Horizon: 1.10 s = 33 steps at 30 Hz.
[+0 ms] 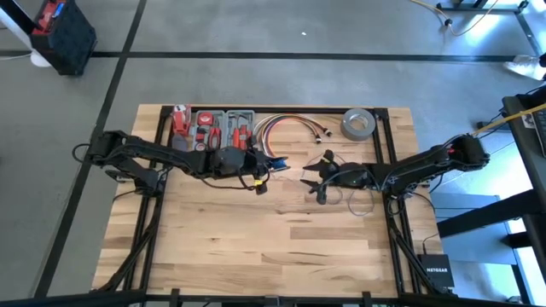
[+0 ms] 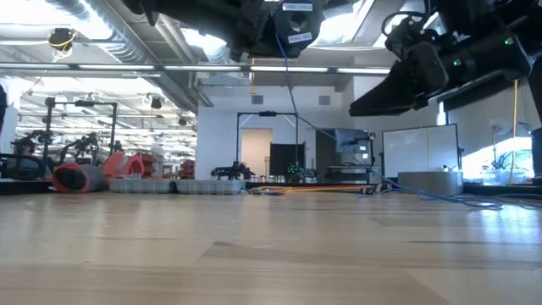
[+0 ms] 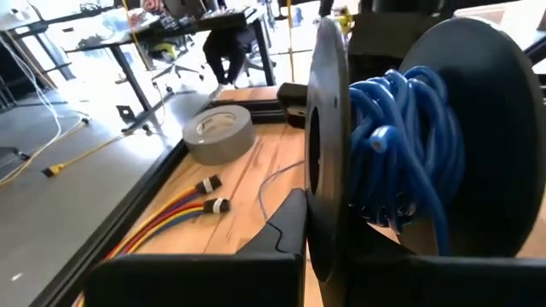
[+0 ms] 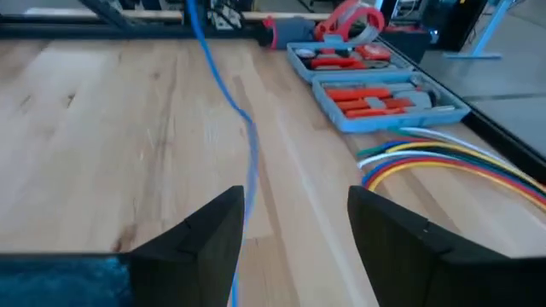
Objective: Coil cords
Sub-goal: Coil the blue wire onto the black spool
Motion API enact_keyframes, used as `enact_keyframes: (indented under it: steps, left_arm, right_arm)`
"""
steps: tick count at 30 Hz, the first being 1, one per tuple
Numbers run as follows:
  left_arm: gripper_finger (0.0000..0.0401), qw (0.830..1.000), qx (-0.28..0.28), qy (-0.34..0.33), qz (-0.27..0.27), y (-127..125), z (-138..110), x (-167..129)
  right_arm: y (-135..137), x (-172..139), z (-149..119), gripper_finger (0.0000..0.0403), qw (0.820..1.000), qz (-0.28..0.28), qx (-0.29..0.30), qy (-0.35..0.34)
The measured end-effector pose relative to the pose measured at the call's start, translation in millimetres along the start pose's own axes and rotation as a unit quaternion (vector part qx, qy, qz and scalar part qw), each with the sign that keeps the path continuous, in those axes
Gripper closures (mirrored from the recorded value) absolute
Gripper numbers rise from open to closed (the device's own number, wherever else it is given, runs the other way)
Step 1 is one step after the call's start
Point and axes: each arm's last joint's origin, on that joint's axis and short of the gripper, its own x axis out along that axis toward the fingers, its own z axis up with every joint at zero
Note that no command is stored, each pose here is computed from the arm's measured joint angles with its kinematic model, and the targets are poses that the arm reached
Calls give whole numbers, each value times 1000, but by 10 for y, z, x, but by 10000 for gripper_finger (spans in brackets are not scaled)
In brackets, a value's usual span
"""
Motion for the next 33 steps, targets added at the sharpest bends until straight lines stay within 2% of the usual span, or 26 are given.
enact_keyframes:
  steps: [3, 7, 14, 21, 25, 30, 33]
  left_arm:
    - [401, 1000, 1, 2, 0, 2, -4, 1]
    - [401, 1000, 0, 0, 0, 1, 0, 1]
    - [401, 1000, -13, -18, 0, -7, 38, -4]
    - [401, 1000, -11, -16, -1, -15, 34, -6]
    - [401, 1000, -9, -10, -1, -15, 22, -5]
    - [401, 1000, -7, -8, -1, -15, 19, -5]
    - [401, 1000, -6, -9, -1, -15, 19, -5]
  right_arm:
    - [17, 49, 11, 188, 1000, 3, 3, -20]
    - [40, 126, -21, 188, 999, 2, -28, -30]
    - [134, 433, -49, 197, 998, 2, -66, -1]
    - [216, 721, 83, 248, 995, -24, -93, 6]
    - [207, 745, 102, 278, 994, -54, -97, 16]
    - [207, 746, 96, 319, 993, -53, -101, 19]
    - [206, 745, 86, 359, 992, -53, -113, 24]
